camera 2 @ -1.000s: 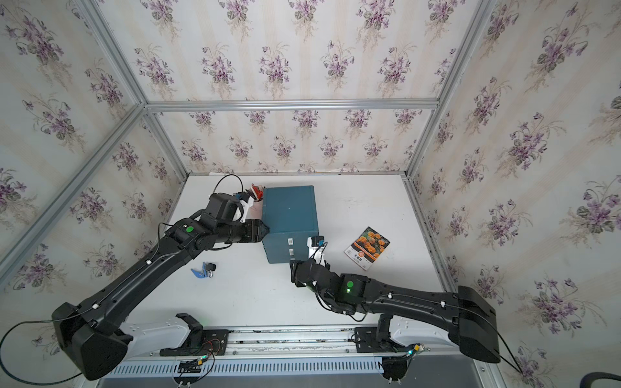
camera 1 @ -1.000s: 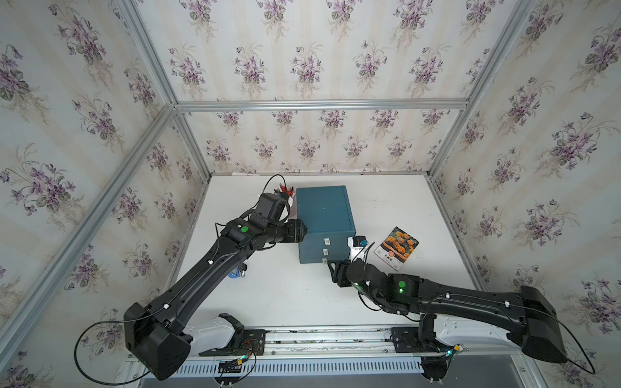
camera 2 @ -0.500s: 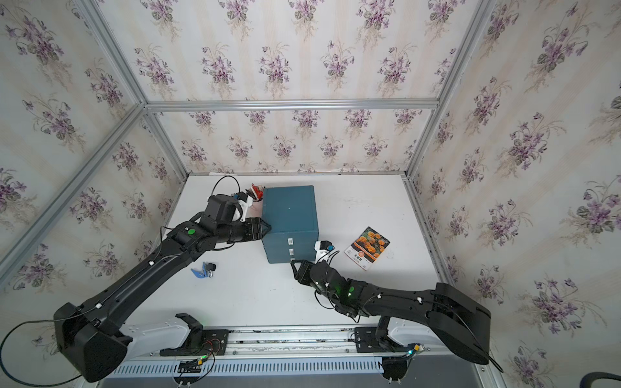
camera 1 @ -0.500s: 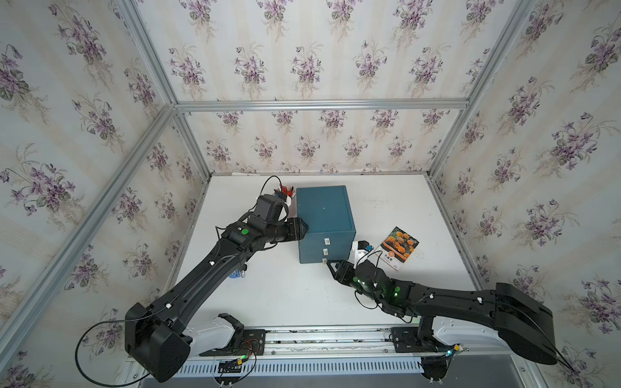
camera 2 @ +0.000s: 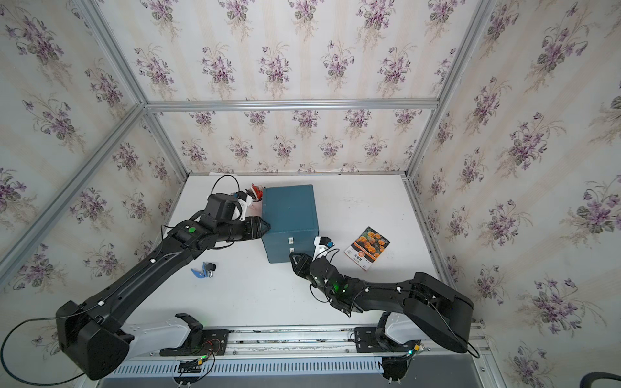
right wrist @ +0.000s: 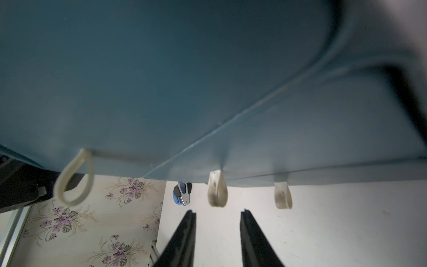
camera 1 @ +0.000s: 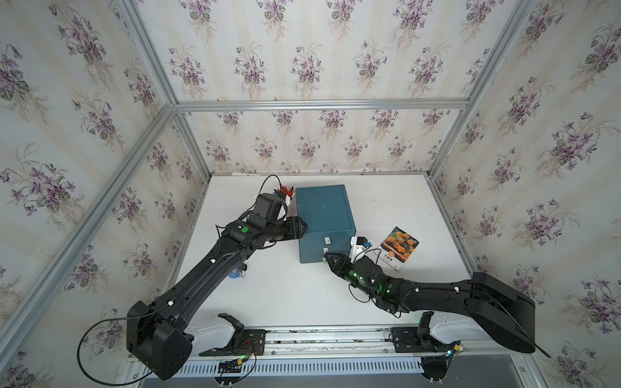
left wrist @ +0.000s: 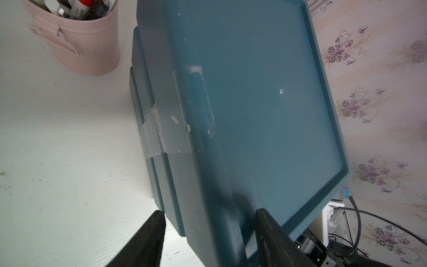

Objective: Take the seed bags out of the drawer
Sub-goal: Open the drawer in the storage box.

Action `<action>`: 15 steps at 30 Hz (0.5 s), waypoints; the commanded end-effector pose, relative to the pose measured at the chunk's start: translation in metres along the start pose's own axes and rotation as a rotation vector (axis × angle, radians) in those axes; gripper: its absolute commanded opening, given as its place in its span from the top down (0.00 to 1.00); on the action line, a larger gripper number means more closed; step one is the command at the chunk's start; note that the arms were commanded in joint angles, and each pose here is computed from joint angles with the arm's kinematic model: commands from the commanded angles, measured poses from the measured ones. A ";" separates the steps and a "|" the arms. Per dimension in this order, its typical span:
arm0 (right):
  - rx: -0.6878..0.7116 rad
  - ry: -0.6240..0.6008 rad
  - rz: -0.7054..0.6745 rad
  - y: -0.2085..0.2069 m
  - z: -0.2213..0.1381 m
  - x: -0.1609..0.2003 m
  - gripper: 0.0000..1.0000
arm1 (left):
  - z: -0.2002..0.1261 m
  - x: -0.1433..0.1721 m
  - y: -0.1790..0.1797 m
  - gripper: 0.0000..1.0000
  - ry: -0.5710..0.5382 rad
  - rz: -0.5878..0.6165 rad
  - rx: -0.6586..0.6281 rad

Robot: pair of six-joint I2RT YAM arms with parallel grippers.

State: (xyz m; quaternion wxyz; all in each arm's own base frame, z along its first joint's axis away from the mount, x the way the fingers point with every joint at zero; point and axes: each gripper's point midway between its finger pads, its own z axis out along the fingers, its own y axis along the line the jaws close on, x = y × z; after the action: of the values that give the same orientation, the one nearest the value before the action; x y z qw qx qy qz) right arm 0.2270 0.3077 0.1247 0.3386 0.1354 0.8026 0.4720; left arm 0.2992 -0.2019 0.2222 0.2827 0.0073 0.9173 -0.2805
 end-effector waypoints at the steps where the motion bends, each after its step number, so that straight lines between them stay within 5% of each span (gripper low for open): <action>1: -0.052 -0.028 0.025 0.014 0.003 -0.007 0.64 | 0.000 0.003 0.003 0.35 0.016 0.022 -0.012; 15: 0.014 -0.078 0.069 0.000 0.008 -0.017 0.68 | 0.004 0.004 0.003 0.37 0.036 0.038 -0.010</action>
State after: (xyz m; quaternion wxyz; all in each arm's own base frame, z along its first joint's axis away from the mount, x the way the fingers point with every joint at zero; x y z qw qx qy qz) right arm 0.2393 0.3052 0.1257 0.3437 0.1719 0.7923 0.4738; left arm 0.3012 -0.2044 0.2217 0.2807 0.0210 0.9178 -0.2798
